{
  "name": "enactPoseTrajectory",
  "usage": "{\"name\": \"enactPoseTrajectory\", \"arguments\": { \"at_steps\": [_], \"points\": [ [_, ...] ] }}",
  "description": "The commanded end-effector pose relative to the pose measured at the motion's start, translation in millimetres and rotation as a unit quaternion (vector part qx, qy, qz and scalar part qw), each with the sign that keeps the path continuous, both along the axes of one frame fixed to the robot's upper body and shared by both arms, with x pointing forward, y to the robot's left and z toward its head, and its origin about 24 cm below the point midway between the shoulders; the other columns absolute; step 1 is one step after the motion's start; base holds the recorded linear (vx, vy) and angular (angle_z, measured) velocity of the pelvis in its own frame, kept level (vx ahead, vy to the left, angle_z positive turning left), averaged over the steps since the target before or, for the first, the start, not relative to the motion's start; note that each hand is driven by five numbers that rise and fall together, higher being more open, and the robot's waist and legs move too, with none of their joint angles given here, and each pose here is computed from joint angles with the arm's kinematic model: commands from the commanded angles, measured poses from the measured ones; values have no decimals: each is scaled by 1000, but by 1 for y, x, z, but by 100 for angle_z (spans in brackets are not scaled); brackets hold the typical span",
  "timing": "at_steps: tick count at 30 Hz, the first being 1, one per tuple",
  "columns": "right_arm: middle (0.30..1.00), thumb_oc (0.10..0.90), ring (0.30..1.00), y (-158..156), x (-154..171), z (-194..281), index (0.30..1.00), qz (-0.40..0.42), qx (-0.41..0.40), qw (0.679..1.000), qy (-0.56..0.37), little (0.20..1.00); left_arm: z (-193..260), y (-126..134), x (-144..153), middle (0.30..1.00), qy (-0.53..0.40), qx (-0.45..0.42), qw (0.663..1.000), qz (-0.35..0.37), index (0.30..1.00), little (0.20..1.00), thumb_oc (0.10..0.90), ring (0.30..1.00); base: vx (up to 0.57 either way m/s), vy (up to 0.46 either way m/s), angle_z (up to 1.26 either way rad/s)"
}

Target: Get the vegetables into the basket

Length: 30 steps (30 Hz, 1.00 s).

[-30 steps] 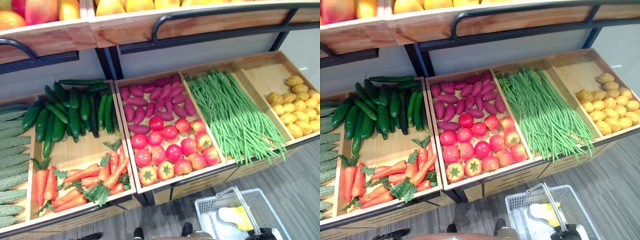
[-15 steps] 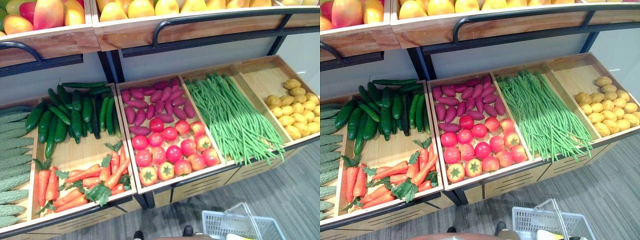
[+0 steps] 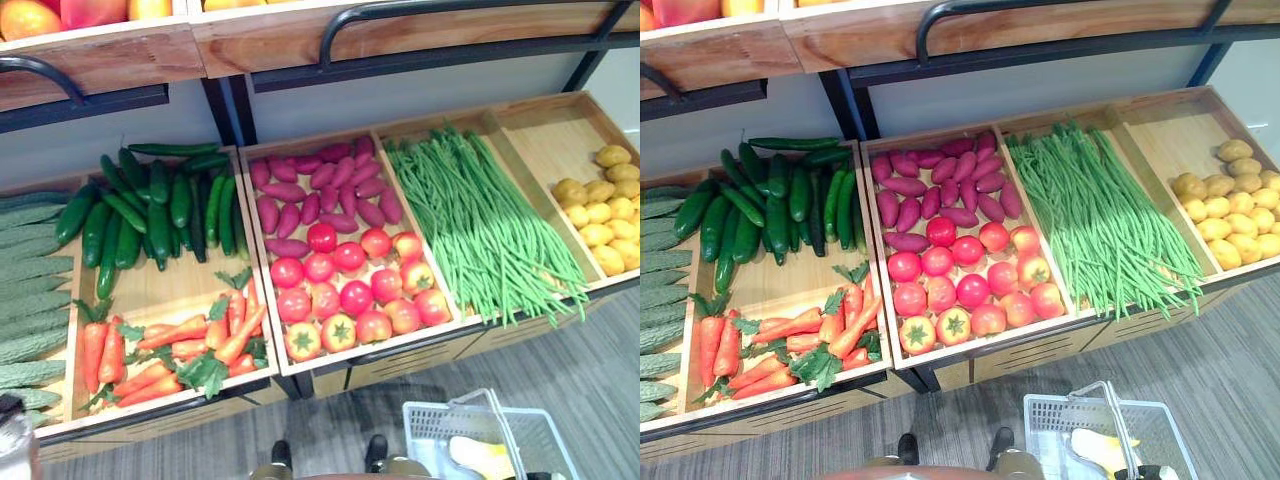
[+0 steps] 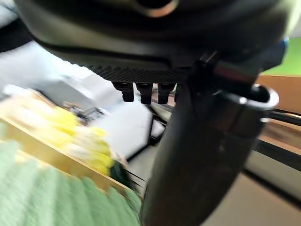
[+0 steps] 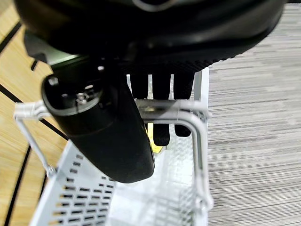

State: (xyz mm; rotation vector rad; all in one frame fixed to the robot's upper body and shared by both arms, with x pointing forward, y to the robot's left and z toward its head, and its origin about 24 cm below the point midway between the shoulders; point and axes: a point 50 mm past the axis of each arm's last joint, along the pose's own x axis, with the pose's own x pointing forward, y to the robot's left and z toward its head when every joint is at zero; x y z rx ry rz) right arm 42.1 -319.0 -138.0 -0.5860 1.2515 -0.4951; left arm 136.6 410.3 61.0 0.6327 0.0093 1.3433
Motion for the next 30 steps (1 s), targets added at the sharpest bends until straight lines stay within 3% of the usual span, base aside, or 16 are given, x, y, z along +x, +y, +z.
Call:
{"name": "enactPoseTrajectory", "arguments": {
  "at_steps": [1, 4, 10, 20, 30],
  "points": [
    [300, 400, 300, -18, 16, 13, 300, 15, -57, 998, -21, 300, 34, 10, 5, 1000, 62, 116, 990, -49, 1000, 1000, 900, 1000, -19, 19, 10],
    [300, 400, 300, -26, 28, 19, 300, 24, -64, 997, -35, 300, 41, -1, 22, 1000, 101, 132, 975, -148, 1000, 1000, 900, 1000, -14, 24, 7],
    [300, 400, 300, -33, 41, 25, 300, 39, -61, 996, -54, 300, 51, -9, 42, 1000, 148, 133, 943, -268, 1000, 1000, 900, 1000, -1, 3, 1],
    [300, 400, 300, -36, 48, 29, 300, 59, -46, 995, -64, 300, 57, -8, 54, 1000, 238, 106, 892, -370, 1000, 1000, 900, 1000, 0, 0, 0],
    [300, 400, 300, -34, 55, 30, 300, 73, -36, 994, -79, 300, 77, -28, 68, 1000, 312, 148, 818, -461, 1000, 1000, 900, 1000, 2, 5, -2]
  ]
}}
